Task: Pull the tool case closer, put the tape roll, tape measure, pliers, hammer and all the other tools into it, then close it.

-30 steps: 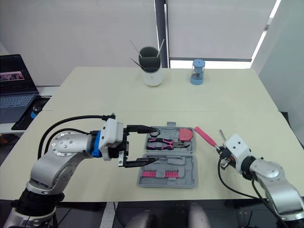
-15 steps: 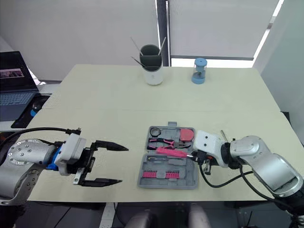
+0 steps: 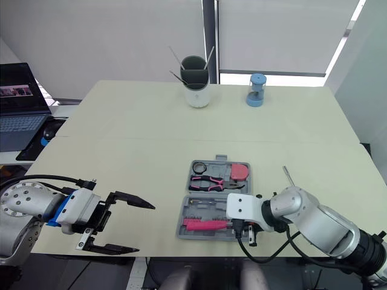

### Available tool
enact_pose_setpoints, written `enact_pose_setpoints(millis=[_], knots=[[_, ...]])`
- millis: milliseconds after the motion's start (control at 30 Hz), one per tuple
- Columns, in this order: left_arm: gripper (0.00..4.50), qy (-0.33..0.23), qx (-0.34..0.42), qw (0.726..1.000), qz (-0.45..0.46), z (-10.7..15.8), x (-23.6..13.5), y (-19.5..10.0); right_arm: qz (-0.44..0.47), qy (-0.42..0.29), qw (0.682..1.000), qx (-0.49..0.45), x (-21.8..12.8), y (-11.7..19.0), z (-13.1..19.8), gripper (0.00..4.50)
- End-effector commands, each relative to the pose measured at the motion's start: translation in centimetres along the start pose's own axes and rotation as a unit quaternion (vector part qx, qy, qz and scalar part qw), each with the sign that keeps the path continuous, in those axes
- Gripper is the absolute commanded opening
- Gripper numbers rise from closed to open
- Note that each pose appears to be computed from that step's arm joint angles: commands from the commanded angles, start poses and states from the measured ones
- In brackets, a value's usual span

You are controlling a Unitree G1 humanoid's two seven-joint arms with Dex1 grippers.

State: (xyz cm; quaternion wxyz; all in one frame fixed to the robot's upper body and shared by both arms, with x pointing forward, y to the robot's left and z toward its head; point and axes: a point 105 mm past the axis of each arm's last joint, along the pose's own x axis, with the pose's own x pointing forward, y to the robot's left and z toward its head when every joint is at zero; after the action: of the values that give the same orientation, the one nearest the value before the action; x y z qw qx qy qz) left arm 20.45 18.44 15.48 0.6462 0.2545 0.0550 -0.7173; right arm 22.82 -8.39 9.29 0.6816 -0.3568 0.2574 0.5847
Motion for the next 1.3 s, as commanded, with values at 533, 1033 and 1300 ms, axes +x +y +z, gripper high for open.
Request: enact_pose_setpoints(millis=[533, 1033, 1300], knots=[[4.50, 0.019, 0.007, 1.000, -0.001, -0.3, -0.7, 0.1, -0.013, -0.016, 0.999, -0.033, 0.2, -0.6, 2.3, 0.19], [4.50, 0.034, 0.004, 0.999, 0.011, -0.7, -1.0, 1.3, -0.036, -0.002, 0.999, -0.041, 1.5, -3.0, 1.9, 0.19], [4.50, 0.041, -0.002, 0.999, 0.007, -0.7, -0.9, 1.1, -0.037, -0.003, 0.998, -0.057, 2.1, -3.4, 1.9, 0.19]])
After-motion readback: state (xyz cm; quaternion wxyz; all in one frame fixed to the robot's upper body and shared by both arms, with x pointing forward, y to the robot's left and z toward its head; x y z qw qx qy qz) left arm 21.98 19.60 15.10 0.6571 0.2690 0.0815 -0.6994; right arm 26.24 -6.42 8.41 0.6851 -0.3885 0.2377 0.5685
